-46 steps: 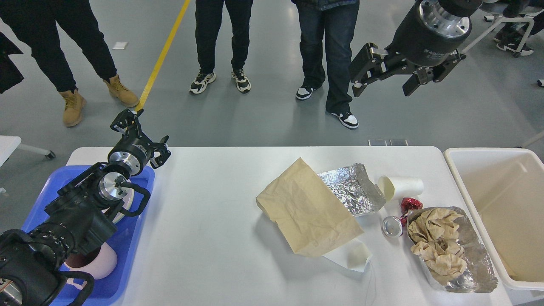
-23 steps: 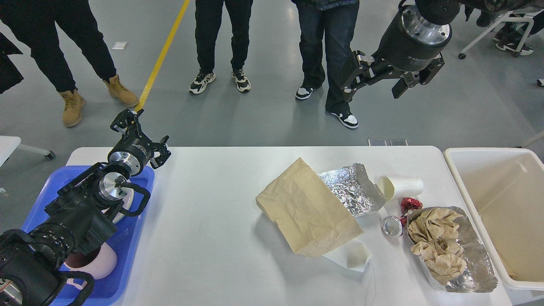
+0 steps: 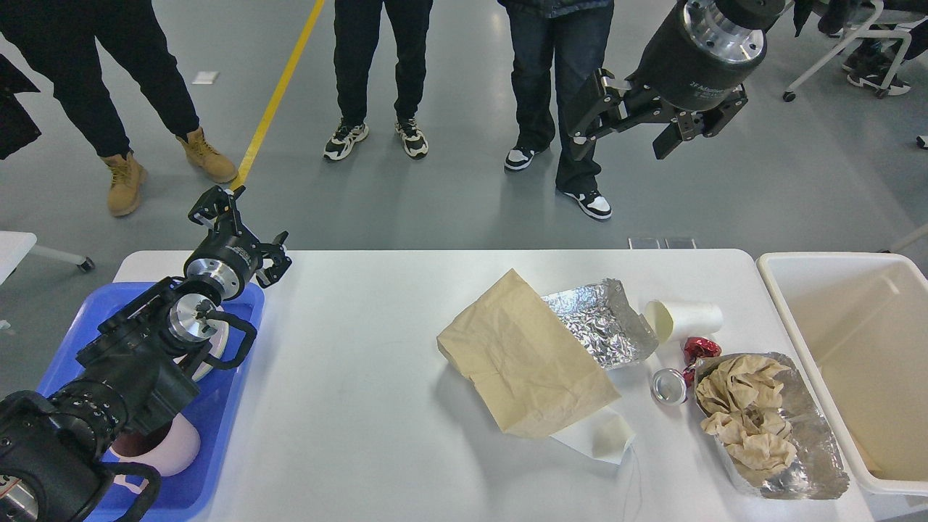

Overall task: Tidy desktop
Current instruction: 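Lower the right gripper onto the tan paper bag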

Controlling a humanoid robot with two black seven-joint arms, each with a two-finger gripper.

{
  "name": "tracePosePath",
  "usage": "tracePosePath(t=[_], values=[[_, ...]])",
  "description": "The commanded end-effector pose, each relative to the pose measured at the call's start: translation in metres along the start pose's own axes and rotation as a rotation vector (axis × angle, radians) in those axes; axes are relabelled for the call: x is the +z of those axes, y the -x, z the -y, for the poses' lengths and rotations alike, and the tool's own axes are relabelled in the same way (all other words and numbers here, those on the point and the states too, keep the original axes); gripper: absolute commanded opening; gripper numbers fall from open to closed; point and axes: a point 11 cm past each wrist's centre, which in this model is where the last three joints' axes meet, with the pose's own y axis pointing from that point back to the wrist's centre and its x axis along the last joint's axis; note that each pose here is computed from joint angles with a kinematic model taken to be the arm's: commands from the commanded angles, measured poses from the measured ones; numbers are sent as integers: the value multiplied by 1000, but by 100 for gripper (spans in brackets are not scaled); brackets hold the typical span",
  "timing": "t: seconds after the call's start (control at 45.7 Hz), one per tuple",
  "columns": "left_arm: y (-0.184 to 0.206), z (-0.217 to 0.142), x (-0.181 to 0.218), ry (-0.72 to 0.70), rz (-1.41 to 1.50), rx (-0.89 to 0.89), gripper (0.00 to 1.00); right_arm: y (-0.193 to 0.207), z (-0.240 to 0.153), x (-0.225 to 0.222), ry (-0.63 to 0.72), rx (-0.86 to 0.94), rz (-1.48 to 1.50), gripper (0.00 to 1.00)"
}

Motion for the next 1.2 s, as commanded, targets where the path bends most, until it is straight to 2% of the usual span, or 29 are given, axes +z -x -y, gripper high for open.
tracePosePath(t=[0.0,0.197,0.46,0.701,0.854,1.029,1.182], values=[[0,0,0,0,-1,0,97,4,8,-2,-62,-18,20,100],[0,0,0,-1,0,-1,97,21,53,0,-94,-102,41,100],[0,0,0,0,-1,0,97,24,141,6,-81,51,23,100],[0,0,0,0,-1,0,97,58,215,29,-111,98,105,100],[0,0,0,0,-1,-1,97,70,233,30,-114,109,114,100],[0,0,0,0,-1,-1,97,71,231,24,-123,92,107,100],[0,0,0,-1,0,1,97,79,226,19,-131,-14,107,100]])
